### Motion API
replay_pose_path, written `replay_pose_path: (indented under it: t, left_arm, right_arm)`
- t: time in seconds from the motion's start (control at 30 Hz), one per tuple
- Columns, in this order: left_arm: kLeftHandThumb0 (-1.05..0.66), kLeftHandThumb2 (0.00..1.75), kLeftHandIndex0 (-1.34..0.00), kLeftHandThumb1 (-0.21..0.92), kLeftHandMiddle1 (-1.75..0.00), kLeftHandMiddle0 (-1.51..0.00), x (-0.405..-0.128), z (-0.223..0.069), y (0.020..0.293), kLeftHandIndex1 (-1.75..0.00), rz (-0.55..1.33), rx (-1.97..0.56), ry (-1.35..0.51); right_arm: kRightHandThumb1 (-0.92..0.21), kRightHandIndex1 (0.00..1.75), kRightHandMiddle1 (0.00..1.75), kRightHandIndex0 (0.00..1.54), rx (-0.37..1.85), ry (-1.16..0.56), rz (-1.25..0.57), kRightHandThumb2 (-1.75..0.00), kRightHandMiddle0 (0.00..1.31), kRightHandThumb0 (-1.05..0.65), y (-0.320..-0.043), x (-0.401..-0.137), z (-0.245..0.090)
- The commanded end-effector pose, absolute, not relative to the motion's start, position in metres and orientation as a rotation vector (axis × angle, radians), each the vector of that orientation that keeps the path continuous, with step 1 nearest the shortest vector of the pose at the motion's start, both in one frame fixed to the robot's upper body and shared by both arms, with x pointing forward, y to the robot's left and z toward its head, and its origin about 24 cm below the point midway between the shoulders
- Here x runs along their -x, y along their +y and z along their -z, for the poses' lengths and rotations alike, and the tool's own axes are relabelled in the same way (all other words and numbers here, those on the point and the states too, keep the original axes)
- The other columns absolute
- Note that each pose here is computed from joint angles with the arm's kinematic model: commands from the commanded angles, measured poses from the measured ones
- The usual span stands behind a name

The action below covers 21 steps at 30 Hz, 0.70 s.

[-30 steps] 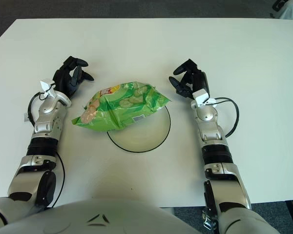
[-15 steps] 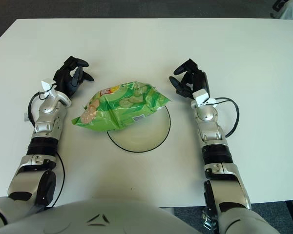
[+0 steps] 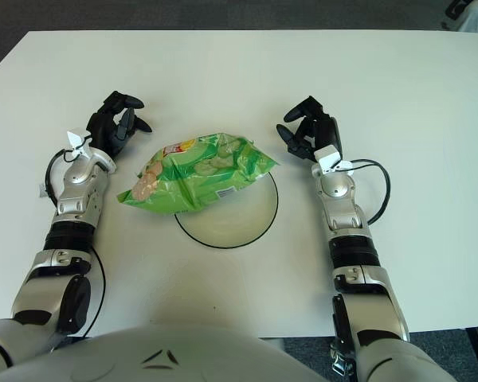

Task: Put the snack into the plate.

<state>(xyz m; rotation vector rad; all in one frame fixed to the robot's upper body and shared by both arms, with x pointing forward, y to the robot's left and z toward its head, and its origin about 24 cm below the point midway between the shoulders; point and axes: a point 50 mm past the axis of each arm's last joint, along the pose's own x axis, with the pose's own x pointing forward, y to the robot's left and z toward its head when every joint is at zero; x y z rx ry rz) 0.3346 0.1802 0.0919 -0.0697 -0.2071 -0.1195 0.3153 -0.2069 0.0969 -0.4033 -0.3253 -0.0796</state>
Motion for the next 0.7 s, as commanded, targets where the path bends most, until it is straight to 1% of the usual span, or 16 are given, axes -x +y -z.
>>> replay_pose_path:
  t: [0.0, 0.67]
  left_arm:
    - [-0.36, 0.35, -0.38, 0.92, -1.73, -0.61, -0.3198, -0.0474, 0.1870, -1.56, 0.080, 0.075, -0.028]
    - [-0.36, 0.35, -0.39, 0.92, -1.74, -0.62, -0.3213, -0.0470, 0.1857, -1.56, 0.085, 0.077, -0.031]
  right_arm:
    - [-0.83, 1.75, 1.55, 0.83, 0.389, -0.034, 0.070, -0.48, 0.43, -0.37, -0.2063, -0.2815, -0.0179]
    - [-0.84, 1.75, 1.55, 0.81, 0.389, -0.039, 0.064, -0.46, 0.43, -0.37, -0.2072, -0.2818, -0.0186]
